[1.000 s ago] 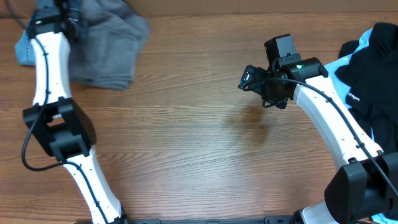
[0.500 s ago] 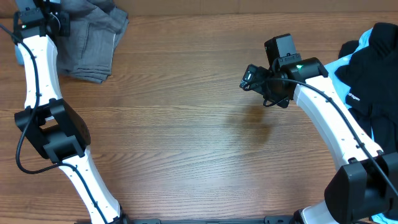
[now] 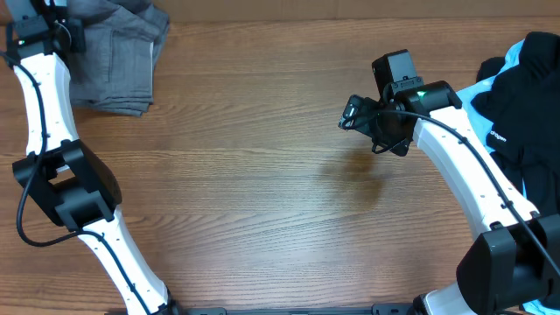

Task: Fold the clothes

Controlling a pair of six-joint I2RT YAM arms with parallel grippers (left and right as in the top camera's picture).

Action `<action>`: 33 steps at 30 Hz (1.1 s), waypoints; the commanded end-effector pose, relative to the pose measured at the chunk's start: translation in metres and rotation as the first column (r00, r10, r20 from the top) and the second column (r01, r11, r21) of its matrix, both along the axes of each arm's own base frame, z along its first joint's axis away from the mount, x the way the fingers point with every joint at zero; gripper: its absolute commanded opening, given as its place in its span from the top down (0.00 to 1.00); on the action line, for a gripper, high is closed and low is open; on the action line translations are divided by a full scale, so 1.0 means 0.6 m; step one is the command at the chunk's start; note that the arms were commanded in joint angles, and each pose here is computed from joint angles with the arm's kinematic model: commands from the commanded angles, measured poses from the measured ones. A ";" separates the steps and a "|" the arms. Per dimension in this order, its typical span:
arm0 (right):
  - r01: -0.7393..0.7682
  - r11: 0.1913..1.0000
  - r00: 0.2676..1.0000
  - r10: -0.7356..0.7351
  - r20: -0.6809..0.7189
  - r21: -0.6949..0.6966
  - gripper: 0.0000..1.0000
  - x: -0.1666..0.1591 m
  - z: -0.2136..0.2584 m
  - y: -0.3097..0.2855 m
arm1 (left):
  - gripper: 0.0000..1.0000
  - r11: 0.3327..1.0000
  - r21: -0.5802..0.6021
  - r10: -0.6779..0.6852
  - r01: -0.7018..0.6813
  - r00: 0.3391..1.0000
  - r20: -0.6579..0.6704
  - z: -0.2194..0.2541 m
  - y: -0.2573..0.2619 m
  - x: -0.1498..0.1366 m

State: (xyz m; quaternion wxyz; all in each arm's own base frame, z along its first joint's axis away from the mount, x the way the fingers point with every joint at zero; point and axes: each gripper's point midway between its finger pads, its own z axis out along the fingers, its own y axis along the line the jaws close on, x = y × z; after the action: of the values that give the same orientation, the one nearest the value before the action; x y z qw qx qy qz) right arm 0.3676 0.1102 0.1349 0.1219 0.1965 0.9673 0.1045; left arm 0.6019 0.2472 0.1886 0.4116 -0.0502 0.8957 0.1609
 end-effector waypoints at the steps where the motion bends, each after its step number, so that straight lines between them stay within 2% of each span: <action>1: 0.017 1.000 1.000 -0.017 0.024 -0.002 0.00 0.006 0.016 -0.003 | 0.96 0.999 0.013 0.047 -0.048 0.997 0.067 0.039 0.024 0.003; 7: 0.027 1.000 1.000 -0.027 0.006 -0.004 0.00 -0.001 0.013 -0.004 | 0.95 0.998 0.021 0.065 -0.067 0.994 0.085 0.030 0.046 0.005; 19: 0.023 1.000 0.999 -0.024 -0.031 -0.014 0.00 -0.016 0.009 -0.004 | 0.94 0.981 0.063 0.178 -0.181 0.983 0.050 -0.059 0.108 0.009; 22: 0.026 1.000 0.999 -0.027 -0.035 -0.014 0.00 -0.018 0.008 -0.004 | 0.90 0.970 0.036 0.240 -0.242 0.969 0.059 -0.070 0.119 0.004; 23: 0.026 1.000 0.999 -0.027 -0.037 -0.015 0.00 -0.019 0.008 -0.004 | 0.86 0.966 0.031 0.255 -0.258 0.965 0.065 -0.071 0.123 0.002; 25: 0.026 1.000 0.999 -0.027 -0.042 -0.016 0.00 -0.021 0.008 -0.005 | 0.85 0.964 0.032 0.261 -0.264 0.963 0.067 -0.071 0.127 0.001; 26: 0.026 1.000 0.999 -0.026 -0.048 -0.017 0.00 -0.023 0.007 -0.005 | 0.82 0.964 0.033 0.261 -0.264 0.963 0.070 -0.070 0.127 0.002; 27: 0.025 0.999 0.998 -0.027 -0.056 -0.020 0.00 -0.026 0.006 -0.006 | 0.73 0.963 0.041 0.263 -0.267 0.962 0.076 -0.067 0.130 0.002; 30: 0.025 0.999 0.996 -0.027 -0.085 -0.029 0.00 -0.038 0.003 -0.010 | 0.23 0.942 0.083 0.317 -0.325 0.944 0.095 -0.049 0.146 -0.006; 31: 0.024 0.999 0.995 -0.027 -0.093 -0.032 0.00 -0.041 0.002 -0.011 | 0.16 0.935 0.095 0.332 -0.341 0.938 0.098 -0.044 0.148 -0.009; 33: 0.024 0.999 0.994 -0.028 -0.104 -0.035 0.00 -0.045 0.001 -0.012 | 0.09 0.928 0.110 0.345 -0.355 0.933 0.100 -0.032 0.145 -0.013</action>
State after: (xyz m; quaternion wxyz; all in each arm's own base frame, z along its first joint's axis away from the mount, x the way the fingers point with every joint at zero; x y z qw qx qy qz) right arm 0.3374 0.1027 0.1271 0.0629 0.2127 0.9721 0.0766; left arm 0.6014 0.3223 0.1433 0.4069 -0.1589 0.8639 0.2508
